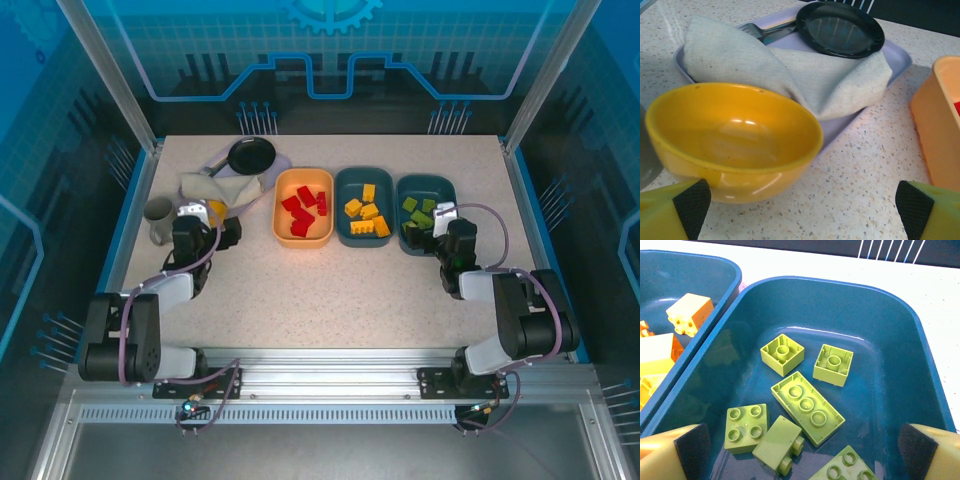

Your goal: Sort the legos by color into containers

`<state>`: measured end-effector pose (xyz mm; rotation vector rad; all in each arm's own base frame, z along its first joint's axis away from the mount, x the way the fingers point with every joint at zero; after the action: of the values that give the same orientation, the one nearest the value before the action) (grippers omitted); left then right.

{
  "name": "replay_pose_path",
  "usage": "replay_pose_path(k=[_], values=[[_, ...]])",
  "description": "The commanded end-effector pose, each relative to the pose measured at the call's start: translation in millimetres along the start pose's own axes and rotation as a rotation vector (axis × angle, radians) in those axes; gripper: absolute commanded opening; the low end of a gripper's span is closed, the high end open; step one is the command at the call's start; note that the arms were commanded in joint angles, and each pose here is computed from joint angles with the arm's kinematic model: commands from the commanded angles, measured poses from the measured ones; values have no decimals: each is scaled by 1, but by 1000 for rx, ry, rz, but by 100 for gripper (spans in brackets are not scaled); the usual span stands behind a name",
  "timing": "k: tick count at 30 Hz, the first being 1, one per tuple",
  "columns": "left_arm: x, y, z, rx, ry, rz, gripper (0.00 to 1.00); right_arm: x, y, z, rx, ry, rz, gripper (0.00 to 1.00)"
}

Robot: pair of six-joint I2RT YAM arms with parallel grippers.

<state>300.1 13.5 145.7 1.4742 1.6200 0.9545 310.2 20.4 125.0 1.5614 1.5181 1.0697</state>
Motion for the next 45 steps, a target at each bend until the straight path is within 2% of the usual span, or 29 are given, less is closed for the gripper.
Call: replay_pose_path(k=[1, 3, 8, 16, 23, 27, 31, 34, 37, 45], values=[[-1, 5, -11, -61, 39, 77, 99, 3, 4, 2, -32, 0, -16, 100], [4, 5, -15, -77, 72, 91, 99, 3, 4, 1, -33, -1, -15, 100], [0, 1, -24, -87, 45, 77, 99, 2, 4, 1, -33, -2, -15, 100], [8, 0, -54, -104, 140, 1, 99, 3, 5, 2, -33, 0, -16, 100], [3, 3, -43, -83, 85, -8, 99, 2, 5, 2, -34, 0, -16, 100], [0, 5, -25, -31, 63, -14, 99, 2, 5, 2, -33, 0, -14, 100], [11, 14, -14, 20, 148, -74, 99, 2, 5, 2, -32, 4, -13, 100], [25, 21, -8, 138, 255, -158, 99, 2, 5, 2, -31, 4, -12, 100], [35, 21, -5, 183, 306, -240, 99, 2, 4, 2, -30, 4, -12, 100], [44, 17, -6, 307, 351, -273, 99, 2, 5, 2, -32, 5, -12, 100]])
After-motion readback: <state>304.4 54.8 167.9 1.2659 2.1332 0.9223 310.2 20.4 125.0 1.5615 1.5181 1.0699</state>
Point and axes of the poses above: each hand's point on the last joint's axis, 136 mm out from that joint toward the fingers, its own z axis out along the fingers, its own x axis along the line the jaws close on, y = z × x, the point moved 9 cm from there along -z, back along the fingers, and after that the axes turned 9 degrees about z, right-handed, at the moved point
